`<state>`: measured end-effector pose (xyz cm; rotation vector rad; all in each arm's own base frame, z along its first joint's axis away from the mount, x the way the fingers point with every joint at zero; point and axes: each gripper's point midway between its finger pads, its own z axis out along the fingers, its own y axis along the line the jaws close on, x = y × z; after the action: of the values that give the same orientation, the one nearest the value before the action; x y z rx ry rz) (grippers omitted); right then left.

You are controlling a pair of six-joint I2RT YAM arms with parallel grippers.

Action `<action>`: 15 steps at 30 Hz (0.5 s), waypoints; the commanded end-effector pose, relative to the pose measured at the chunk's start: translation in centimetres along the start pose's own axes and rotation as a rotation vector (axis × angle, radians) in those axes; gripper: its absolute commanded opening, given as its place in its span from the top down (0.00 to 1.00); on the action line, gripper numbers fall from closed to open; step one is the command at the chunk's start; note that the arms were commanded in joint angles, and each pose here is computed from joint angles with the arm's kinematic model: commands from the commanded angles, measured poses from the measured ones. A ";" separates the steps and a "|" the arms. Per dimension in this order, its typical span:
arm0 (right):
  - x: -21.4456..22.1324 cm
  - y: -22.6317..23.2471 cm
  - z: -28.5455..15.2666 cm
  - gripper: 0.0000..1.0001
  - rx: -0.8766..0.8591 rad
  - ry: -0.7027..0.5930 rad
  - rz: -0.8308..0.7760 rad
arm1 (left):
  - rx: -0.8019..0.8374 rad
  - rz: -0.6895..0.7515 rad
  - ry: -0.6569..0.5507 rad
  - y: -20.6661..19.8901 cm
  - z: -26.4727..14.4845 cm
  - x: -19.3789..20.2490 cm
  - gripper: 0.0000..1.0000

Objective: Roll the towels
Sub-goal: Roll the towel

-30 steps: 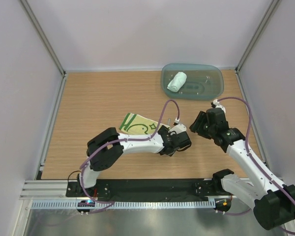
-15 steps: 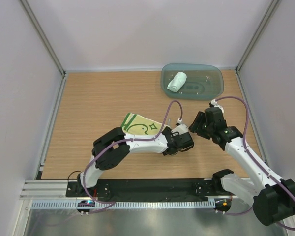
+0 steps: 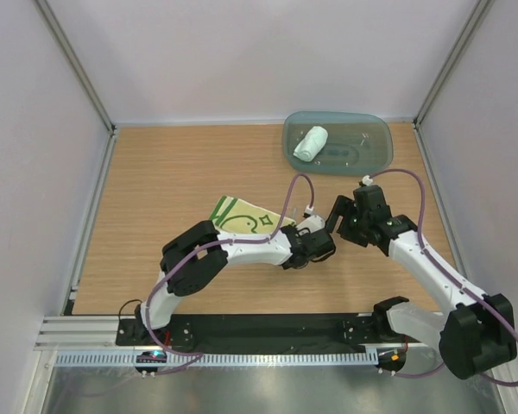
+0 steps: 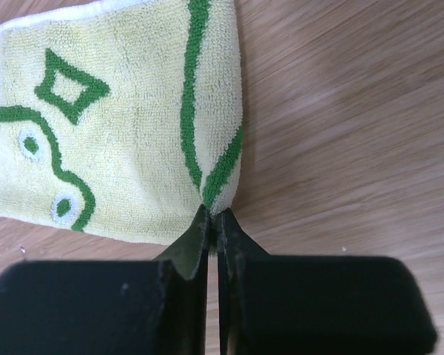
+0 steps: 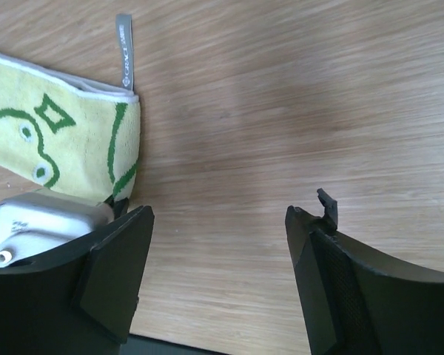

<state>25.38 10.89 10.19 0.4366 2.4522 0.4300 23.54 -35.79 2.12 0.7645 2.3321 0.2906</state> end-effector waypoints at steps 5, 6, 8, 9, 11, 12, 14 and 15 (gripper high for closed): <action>-0.3 6.5 1.5 0.17 -0.242 0.117 0.109 | 0.201 -0.132 -0.123 -0.2 -5.0 -3.5 1.00; 0.3 6.8 2.0 0.17 -0.259 0.147 0.134 | 0.208 -0.136 -0.120 0.0 -5.0 -3.2 1.00; 0.6 8.0 2.9 0.16 -0.312 0.181 0.188 | 0.224 -0.161 -0.132 0.4 -5.6 -3.7 1.00; 0.9 8.2 3.2 0.16 -0.325 0.197 0.199 | 0.226 -0.162 -0.130 0.5 -5.7 -3.6 1.00; 1.3 8.7 4.2 0.16 -0.335 0.225 0.210 | 0.226 -0.173 -0.133 0.8 -5.9 -3.6 1.00; 1.3 9.3 4.3 0.16 -0.346 0.228 0.200 | 0.225 -0.175 -0.131 0.8 -5.9 -3.4 1.00; 1.7 9.7 5.2 0.16 -0.340 0.244 0.198 | 0.229 -0.187 -0.128 0.9 -6.0 -3.2 1.00; 1.8 10.0 5.4 0.16 -0.345 0.248 0.197 | 0.231 -0.193 -0.130 0.9 -6.1 -3.3 1.00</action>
<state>27.43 19.09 6.71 0.5431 2.5943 0.8807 22.12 -36.33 7.78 0.6863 2.3332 -0.0352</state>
